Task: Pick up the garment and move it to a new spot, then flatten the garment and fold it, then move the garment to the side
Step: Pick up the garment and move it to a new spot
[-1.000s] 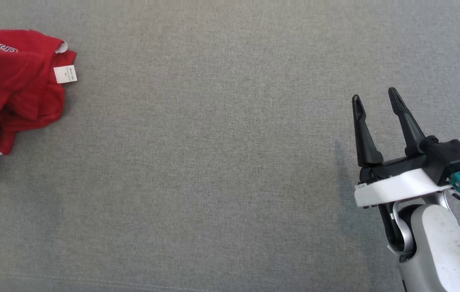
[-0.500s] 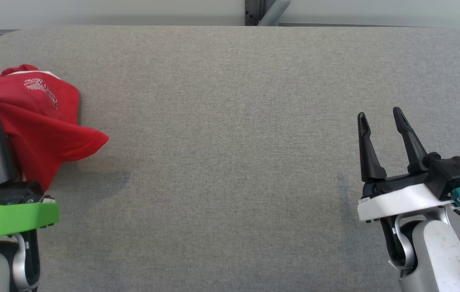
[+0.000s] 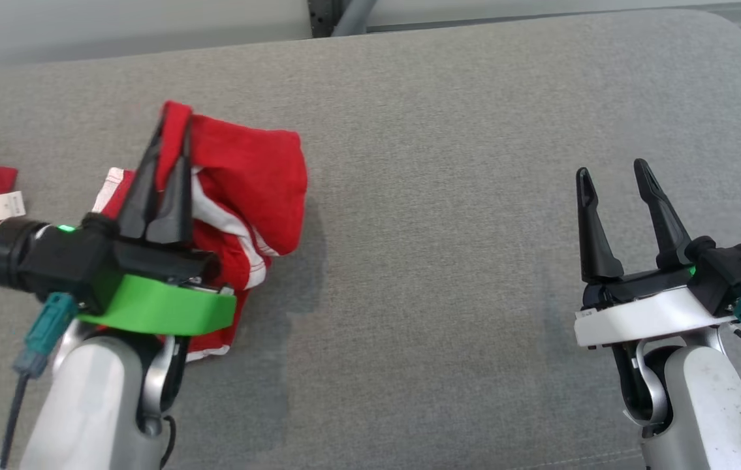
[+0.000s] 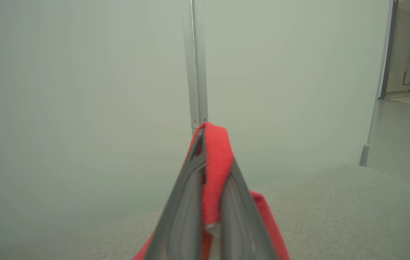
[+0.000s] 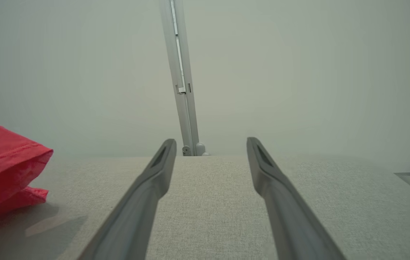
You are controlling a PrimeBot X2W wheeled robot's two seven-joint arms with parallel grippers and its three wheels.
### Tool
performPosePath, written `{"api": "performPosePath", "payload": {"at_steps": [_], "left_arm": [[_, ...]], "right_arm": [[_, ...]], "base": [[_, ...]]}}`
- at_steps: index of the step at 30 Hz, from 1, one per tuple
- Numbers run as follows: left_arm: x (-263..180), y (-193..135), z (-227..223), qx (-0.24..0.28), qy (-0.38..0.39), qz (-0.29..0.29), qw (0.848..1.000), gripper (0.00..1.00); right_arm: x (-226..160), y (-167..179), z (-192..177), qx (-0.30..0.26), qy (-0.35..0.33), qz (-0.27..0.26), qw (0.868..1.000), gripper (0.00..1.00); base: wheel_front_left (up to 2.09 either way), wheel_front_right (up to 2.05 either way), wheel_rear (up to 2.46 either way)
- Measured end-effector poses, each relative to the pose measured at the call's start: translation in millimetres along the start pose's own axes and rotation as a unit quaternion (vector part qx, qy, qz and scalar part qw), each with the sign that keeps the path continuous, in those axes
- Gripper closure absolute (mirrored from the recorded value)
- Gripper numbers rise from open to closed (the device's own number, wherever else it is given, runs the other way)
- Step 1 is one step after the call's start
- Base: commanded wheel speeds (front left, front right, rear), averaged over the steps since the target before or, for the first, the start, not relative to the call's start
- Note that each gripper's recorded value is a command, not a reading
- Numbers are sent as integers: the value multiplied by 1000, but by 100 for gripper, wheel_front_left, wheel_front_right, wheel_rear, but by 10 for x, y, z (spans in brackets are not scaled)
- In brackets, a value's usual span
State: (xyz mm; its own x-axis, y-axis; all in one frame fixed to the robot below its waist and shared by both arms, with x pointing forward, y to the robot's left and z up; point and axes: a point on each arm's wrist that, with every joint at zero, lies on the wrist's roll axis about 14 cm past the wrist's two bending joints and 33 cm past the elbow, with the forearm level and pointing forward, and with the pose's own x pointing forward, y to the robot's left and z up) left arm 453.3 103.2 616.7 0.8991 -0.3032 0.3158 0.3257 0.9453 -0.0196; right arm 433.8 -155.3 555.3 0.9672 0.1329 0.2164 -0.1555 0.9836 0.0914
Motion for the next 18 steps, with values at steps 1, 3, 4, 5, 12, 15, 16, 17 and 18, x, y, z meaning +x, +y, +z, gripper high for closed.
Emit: {"api": "performPosePath", "payload": {"at_steps": [1, 3, 4, 5, 12, 15, 16, 17, 18], "left_arm": [[59, -115, -54, -7, 5, -18, 1000, 100], [156, -362, -197, -25, 19, -52, 998, 100], [193, -474, -278, -36, 28, -66, 997, 100], [221, -596, -374, -48, 39, -80, 995, 100], [257, -1303, -1140, -109, 129, -164, 972, 100], [192, -1515, -1464, -130, 171, -187, 959, 100], [161, -1577, -1566, -137, 185, -192, 954, 100], [161, -1577, -1566, -137, 185, -192, 954, 100], [126, -1636, -1662, -142, 198, -200, 949, 100]], "right_arm": [[-14, -40, 3, 0, 0, -6, 1000, 0], [-50, -133, 15, -2, -2, -19, 1000, 0], [-72, -171, 4, -1, 0, -24, 1000, 0], [-96, -212, -8, 1, 2, -31, 1000, 0], [-196, -485, -149, 2, 18, -71, 997, 0], [-233, -574, -237, 2, 29, -84, 996, 0], [-242, -604, -258, 2, 31, -88, 996, 0], [-242, -604, -258, 2, 31, -88, 996, 0], [-251, -630, -283, 1, 34, -92, 995, 0]], "base": [[0, 0, 0], [0, 0, 0], [0, 0, 0], [0, 0, 0], [0, 0, 0], [0, 0, 0], [0, 0, 0], [0, 0, 0], [0, 0, 0]]}}
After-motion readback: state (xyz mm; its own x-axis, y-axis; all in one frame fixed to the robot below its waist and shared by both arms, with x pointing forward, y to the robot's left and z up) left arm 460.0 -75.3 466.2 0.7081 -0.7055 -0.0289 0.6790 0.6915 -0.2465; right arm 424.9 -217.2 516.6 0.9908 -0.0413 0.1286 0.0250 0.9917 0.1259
